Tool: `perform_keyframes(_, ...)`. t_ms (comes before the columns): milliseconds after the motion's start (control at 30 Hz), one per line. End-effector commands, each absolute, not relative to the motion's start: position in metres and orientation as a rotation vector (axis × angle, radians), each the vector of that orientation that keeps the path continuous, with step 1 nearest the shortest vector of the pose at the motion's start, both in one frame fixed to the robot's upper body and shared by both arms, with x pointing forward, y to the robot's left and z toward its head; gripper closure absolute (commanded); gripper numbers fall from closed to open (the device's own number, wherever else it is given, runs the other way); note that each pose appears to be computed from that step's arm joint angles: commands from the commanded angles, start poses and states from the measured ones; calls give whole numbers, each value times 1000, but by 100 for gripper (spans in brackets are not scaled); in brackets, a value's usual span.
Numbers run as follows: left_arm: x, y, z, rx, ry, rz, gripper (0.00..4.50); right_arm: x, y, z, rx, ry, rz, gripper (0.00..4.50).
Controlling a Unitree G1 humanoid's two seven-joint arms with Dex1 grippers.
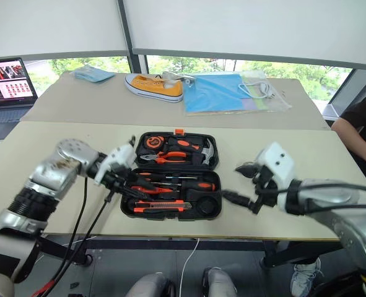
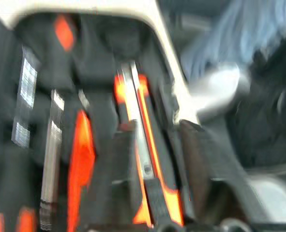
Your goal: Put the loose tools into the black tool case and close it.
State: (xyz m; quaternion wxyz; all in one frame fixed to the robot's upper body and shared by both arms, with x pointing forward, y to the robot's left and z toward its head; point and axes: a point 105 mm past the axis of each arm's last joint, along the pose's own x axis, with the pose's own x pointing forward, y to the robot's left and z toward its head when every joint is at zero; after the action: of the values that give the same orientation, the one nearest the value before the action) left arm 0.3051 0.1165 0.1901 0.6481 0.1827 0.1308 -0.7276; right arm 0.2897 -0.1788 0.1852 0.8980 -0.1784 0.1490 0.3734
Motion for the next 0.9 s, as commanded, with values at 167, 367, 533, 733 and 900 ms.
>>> perform_keyframes(167, 309, 98, 210, 367, 139, -1599, 5, 342, -205, 157, -423, 382, 652, 0)
perform_keyframes(367, 308, 97, 203, 377, 139, -1557, 0, 369, -222, 116, -513, 462, 578, 52)
perform_keyframes(533, 306, 104, 199, 402, 147, -1532, 0, 370, -218, 112, -466, 469, 606, 207)
perform_keyframes(733, 304, 110, 193, 421, 171, -1532, 0, 358, -198, 148, -402, 338, 728, 403)
perform_keyframes(900, 299, 112, 187, 489, 196, -1580, 0, 293, -122, 199, -363, 203, 1143, 445)
